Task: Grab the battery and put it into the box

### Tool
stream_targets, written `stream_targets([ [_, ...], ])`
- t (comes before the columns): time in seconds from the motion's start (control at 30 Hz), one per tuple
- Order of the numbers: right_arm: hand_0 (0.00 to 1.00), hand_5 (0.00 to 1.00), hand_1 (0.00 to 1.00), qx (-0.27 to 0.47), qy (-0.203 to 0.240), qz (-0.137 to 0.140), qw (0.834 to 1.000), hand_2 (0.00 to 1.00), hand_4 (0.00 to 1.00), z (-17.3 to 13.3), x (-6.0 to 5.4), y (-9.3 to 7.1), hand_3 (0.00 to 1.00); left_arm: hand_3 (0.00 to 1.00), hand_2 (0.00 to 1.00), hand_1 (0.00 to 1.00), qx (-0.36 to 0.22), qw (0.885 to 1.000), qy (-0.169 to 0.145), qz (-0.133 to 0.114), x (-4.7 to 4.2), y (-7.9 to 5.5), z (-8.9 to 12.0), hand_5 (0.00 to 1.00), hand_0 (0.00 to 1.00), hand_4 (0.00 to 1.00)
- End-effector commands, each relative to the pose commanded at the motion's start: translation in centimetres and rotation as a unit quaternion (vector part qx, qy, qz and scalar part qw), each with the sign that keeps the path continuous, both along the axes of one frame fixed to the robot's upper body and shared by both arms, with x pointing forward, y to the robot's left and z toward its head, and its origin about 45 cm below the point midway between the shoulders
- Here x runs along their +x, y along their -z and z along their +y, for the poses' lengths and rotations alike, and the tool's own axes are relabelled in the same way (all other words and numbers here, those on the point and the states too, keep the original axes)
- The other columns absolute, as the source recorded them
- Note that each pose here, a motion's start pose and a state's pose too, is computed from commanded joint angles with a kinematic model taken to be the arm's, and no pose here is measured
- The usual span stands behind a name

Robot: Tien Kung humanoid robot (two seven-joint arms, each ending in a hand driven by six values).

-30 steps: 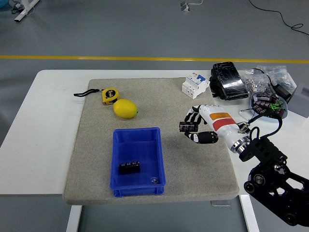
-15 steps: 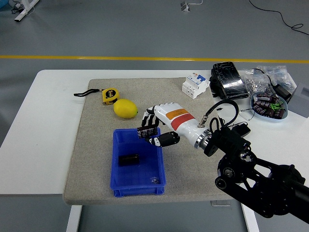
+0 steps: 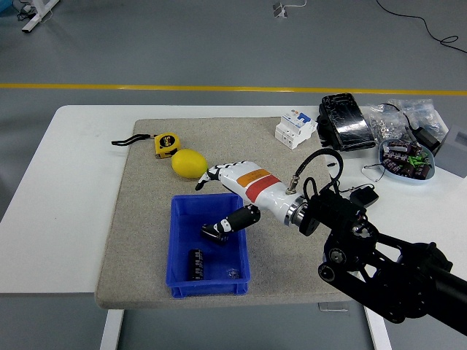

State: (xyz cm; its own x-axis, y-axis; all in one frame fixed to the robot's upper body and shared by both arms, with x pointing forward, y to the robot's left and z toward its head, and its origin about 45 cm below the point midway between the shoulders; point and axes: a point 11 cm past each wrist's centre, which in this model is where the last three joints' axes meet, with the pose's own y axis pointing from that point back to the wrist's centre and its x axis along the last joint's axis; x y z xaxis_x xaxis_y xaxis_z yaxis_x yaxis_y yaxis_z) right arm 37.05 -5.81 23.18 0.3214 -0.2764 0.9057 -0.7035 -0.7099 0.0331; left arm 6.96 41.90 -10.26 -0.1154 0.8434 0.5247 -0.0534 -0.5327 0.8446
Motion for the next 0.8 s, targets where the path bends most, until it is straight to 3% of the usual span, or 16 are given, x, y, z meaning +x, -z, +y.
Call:
stream_targets([
  [0.3,0.723,0.350,0.743,0.028,0.041,-0.010,0.999,0.797,0.998,-2.0,1.5,-1.1,0.934,0.571,0.580,0.552,-0.001,1.000,-0.003,-0.001,-0.07,0.1,-0.2,0.586,0.565,0.616],
  [0.5,0.730,0.367,0.742,0.110,0.111,-0.006,0.988,0.805,0.998,-6.9,3.7,-3.0,0.923,0.570,0.581,0.553,-0.002,1.000,-0.007,-0.002,-0.17,0.1,-0.2,0.585,0.565,0.616],
  [0.57,0.730,0.367,0.742,0.156,0.118,0.003,0.981,0.805,0.998,-8.4,3.9,-3.5,0.923,0.570,0.581,0.553,-0.002,1.000,-0.008,-0.002,-0.27,0.1,-0.3,0.585,0.565,0.616],
  [0.6,0.730,0.573,0.748,0.184,0.115,0.010,0.976,0.806,0.998,-9.0,3.7,-3.8,0.856,0.571,0.581,0.552,-0.003,1.000,-0.008,-0.001,-0.32,0.2,-0.3,0.585,0.565,0.617],
  [0.77,0.730,0.573,0.748,0.300,0.102,0.062,0.946,0.806,0.998,-11.1,2.8,-4.1,0.856,0.571,0.581,0.552,-0.005,1.000,-0.010,-0.001,-0.52,0.3,-0.5,0.585,0.565,0.617],
  [0.8,0.857,0.815,0.839,0.322,0.105,0.076,0.938,0.862,0.998,-11.4,2.6,-4.0,0.897,0.571,0.581,0.553,-0.005,1.000,-0.010,0.000,-0.55,0.3,-0.5,0.585,0.567,0.617],
])
